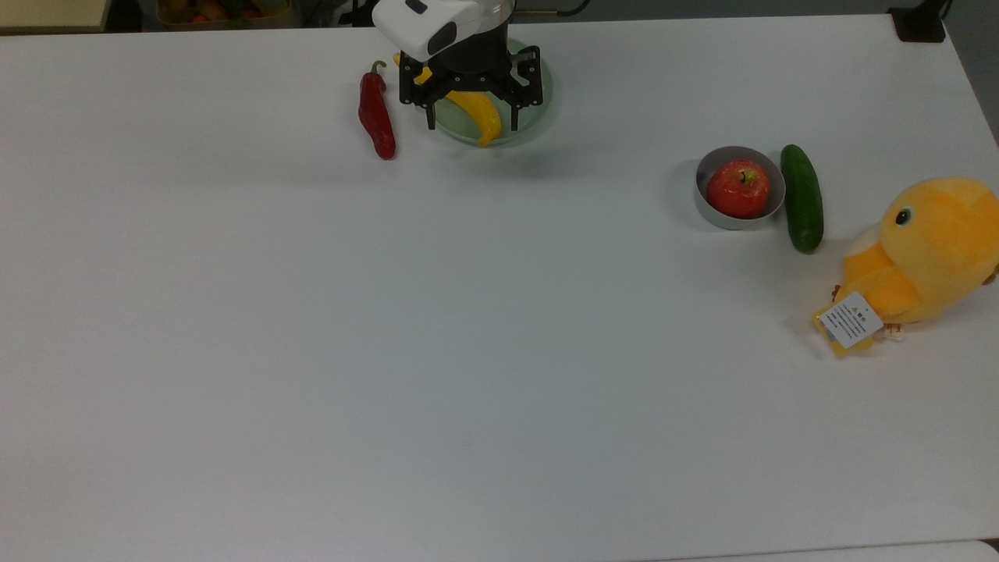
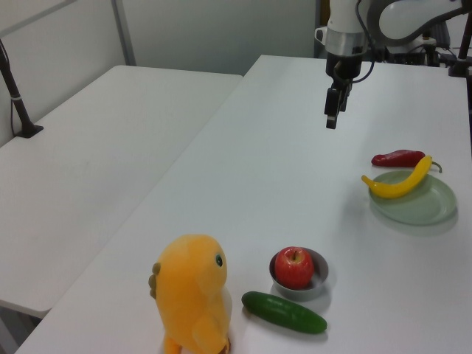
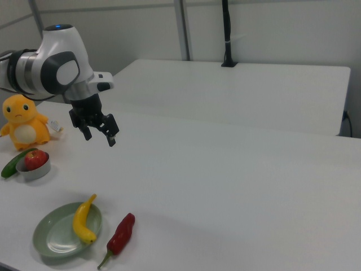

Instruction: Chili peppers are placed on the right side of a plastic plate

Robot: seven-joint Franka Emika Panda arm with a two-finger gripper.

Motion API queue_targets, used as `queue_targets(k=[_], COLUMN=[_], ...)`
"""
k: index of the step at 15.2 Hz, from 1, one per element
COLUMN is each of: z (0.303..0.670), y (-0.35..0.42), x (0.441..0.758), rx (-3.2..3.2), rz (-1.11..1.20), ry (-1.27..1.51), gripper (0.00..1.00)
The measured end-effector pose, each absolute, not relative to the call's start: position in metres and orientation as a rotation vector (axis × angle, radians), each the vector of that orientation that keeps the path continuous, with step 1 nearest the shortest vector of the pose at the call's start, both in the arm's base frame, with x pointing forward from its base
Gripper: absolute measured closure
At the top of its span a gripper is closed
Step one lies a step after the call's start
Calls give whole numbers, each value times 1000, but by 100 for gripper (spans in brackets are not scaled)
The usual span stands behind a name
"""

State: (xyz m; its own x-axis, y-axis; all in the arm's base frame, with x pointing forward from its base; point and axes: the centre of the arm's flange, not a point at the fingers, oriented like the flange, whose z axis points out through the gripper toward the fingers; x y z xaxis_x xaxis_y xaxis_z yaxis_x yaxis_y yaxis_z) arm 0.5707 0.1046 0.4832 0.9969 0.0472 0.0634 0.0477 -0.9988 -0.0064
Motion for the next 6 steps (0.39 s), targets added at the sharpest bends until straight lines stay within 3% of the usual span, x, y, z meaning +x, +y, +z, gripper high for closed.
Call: queue_targets(k=[6], z=[501], y=[85], x=[569], rx=[-3128], rz=[-147], ry=[-23], gripper=[0])
